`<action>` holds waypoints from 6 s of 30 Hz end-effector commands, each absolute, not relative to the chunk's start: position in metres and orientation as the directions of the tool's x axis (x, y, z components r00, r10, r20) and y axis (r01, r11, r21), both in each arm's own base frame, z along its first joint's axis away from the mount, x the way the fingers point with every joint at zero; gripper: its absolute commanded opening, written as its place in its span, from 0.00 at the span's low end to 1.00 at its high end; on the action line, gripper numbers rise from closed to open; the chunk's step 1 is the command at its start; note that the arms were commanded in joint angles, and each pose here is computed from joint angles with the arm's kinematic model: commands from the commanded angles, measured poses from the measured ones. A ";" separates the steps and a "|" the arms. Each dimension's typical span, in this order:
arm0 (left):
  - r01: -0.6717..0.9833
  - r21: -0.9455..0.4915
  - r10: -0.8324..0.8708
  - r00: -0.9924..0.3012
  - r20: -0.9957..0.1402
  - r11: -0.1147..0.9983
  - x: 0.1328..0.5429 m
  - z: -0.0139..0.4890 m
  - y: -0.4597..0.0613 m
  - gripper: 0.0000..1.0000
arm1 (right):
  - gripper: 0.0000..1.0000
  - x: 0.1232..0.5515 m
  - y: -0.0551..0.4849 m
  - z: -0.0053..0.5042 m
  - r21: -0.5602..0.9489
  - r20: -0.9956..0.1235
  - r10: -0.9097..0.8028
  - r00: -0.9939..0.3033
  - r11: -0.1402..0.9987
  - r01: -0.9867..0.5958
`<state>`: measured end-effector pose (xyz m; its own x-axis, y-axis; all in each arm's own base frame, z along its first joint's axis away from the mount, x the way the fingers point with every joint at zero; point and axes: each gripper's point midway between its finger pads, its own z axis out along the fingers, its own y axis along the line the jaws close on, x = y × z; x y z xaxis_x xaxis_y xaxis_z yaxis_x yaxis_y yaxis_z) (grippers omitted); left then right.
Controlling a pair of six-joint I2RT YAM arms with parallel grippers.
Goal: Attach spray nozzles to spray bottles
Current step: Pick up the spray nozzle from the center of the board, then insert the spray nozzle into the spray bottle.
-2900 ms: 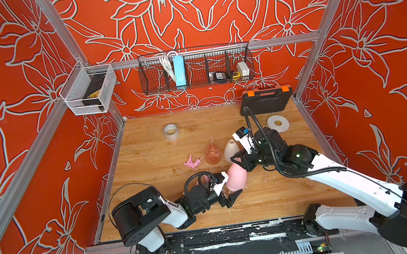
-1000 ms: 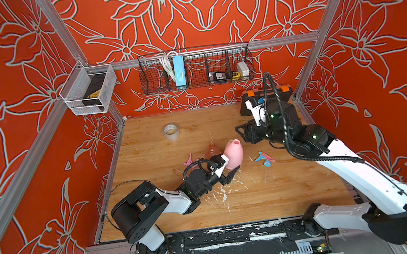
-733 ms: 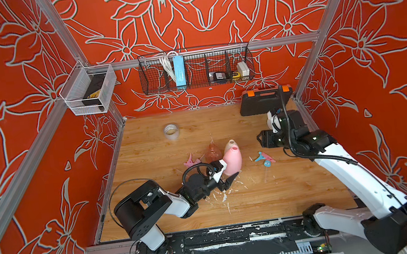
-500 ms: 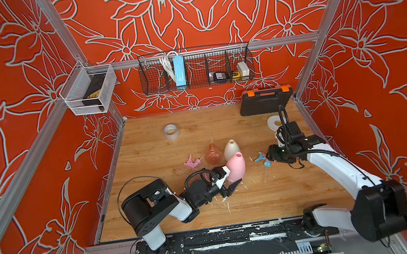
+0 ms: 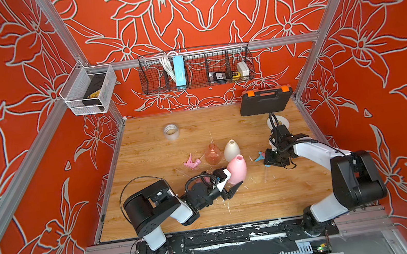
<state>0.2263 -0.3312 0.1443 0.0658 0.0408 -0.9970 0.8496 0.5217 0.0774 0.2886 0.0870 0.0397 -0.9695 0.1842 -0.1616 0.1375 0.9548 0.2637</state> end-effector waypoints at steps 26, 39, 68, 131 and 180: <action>0.849 0.084 0.025 0.083 -0.996 0.522 0.230 0.157 -0.338 0.50 | 0.42 0.298 0.092 0.017 0.301 -0.149 0.230 -0.962 0.937 0.178; 0.844 0.092 0.030 0.089 -0.996 0.528 0.231 0.157 -0.337 0.50 | 0.44 0.310 0.091 0.013 0.273 -0.139 0.229 -0.963 0.944 0.185; 0.854 0.098 0.038 0.091 -0.995 0.511 0.228 0.155 -0.339 0.51 | 0.28 0.330 0.104 0.245 0.180 -0.789 0.082 -0.609 0.978 -0.101; 0.928 -0.044 -0.045 -0.029 -0.999 0.370 0.220 0.163 -0.352 0.51 | 0.27 0.271 0.239 0.340 0.071 -0.968 -0.078 -0.239 0.826 -0.559; 0.833 0.074 0.076 0.038 -0.996 0.549 0.287 0.173 -0.317 0.48 | 0.69 0.243 0.242 0.347 -0.033 -0.947 -0.238 -0.218 0.743 -0.669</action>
<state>0.2861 -0.3216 0.1586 -0.0387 0.0842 -0.9957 0.8446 0.5352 0.0124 0.2517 0.2455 0.3269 -0.2389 -0.2117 -0.9477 -0.6392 0.7689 -0.0107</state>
